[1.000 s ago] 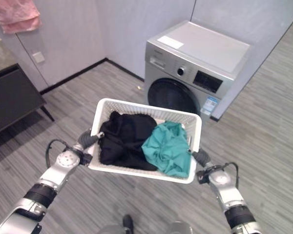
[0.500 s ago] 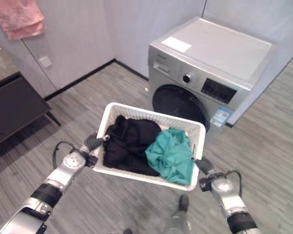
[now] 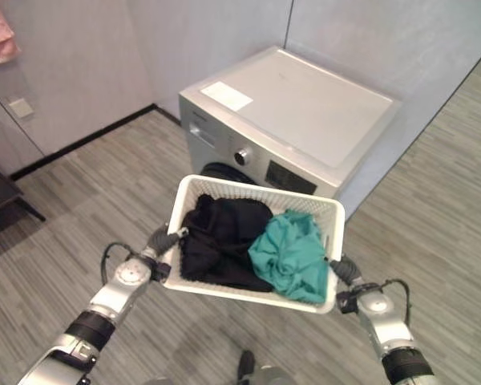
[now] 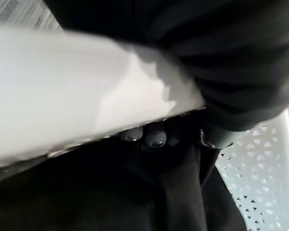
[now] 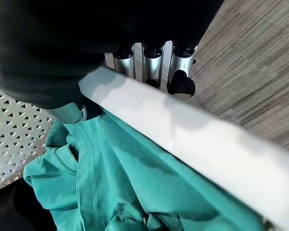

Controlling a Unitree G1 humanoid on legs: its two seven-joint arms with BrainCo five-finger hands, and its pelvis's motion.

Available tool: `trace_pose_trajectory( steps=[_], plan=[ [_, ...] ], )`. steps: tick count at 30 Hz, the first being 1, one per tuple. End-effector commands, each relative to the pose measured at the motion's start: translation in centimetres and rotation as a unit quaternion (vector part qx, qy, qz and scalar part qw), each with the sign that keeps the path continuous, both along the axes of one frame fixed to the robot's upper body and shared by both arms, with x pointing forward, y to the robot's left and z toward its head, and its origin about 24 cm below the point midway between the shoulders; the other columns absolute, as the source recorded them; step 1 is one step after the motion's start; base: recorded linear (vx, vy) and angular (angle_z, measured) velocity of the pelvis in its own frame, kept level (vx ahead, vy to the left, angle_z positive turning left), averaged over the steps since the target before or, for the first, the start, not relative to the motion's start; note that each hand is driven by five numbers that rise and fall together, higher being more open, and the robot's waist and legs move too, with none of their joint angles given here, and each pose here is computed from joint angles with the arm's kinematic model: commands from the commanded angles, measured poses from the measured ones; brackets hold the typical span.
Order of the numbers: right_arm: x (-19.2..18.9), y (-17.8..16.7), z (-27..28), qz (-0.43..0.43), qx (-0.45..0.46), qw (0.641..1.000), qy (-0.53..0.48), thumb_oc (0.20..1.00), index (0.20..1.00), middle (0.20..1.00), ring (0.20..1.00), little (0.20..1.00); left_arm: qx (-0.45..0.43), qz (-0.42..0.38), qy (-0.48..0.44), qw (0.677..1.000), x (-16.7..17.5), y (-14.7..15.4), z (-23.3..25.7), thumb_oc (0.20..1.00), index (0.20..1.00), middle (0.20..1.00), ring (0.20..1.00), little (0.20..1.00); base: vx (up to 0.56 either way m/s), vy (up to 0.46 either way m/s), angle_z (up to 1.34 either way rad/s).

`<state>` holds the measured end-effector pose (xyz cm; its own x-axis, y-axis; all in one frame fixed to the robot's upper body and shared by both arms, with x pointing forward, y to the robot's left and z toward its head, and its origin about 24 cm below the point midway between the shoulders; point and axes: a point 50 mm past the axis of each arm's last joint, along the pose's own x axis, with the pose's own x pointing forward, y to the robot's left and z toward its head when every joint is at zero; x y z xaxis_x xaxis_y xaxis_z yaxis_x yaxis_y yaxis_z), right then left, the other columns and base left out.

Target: Grab the laundry basket,head to the washer,open it,put in the laundry and shut it.

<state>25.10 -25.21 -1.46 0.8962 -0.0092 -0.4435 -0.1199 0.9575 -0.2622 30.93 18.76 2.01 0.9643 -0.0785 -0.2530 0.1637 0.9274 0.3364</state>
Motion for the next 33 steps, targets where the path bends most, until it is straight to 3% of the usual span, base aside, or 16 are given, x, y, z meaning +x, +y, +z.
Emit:
trace_pose_trajectory(
  steps=[1,5,8,15,22,29,33],
  plan=[
    [-0.1,-5.0,3.1,-0.055,-0.065,0.995,-0.053,0.2,0.2,0.2,0.2,0.2,-0.014,0.07,-0.105,0.992,2.1,3.7,4.9,0.2,0.2,0.2,0.2,0.2,0.07,0.089,0.0],
    [-0.2,-4.8,3.7,-0.05,-0.066,0.994,-0.076,0.2,0.2,0.2,0.2,0.2,-0.003,0.083,-0.123,0.989,2.1,4.3,5.5,0.2,0.2,0.2,0.2,0.2,0.06,0.073,-0.1],
    [-1.7,-5.1,5.4,-0.061,-0.058,0.988,-0.132,0.2,0.2,0.2,0.2,0.2,0.042,0.093,-0.197,0.975,1.6,5.4,8.3,0.2,0.2,0.2,0.2,0.2,0.09,0.122,-0.33],
    [-5.9,-6.5,8.9,-0.072,-0.08,0.974,-0.201,0.2,0.2,0.2,0.2,0.2,0.077,0.135,-0.282,0.947,-4.5,9.3,10.7,0.2,0.2,0.2,0.2,0.2,0.08,0.16,-0.35],
    [-6.9,-7.8,13.9,-0.064,-0.126,0.952,-0.272,0.2,0.2,0.2,0.2,0.2,0.134,0.135,-0.325,0.927,-8.3,11.6,14.1,0.2,0.2,0.2,0.2,0.2,0.02,0.134,-0.2],
    [-3.6,-8.8,17.4,-0.046,-0.172,0.938,-0.297,0.2,0.2,0.2,0.2,0.2,0.135,0.088,-0.377,0.912,-5.3,10.2,17.9,0.2,0.2,0.2,0.2,0.2,0.02,0.039,-0.08],
    [0.4,-9.2,20.6,-0.035,-0.206,0.929,-0.305,0.2,0.2,0.2,0.2,0.2,0.104,0.022,-0.407,0.907,0.1,6.2,21.8,0.2,0.2,0.2,0.2,0.2,0.02,-0.009,0.06]
  ],
)
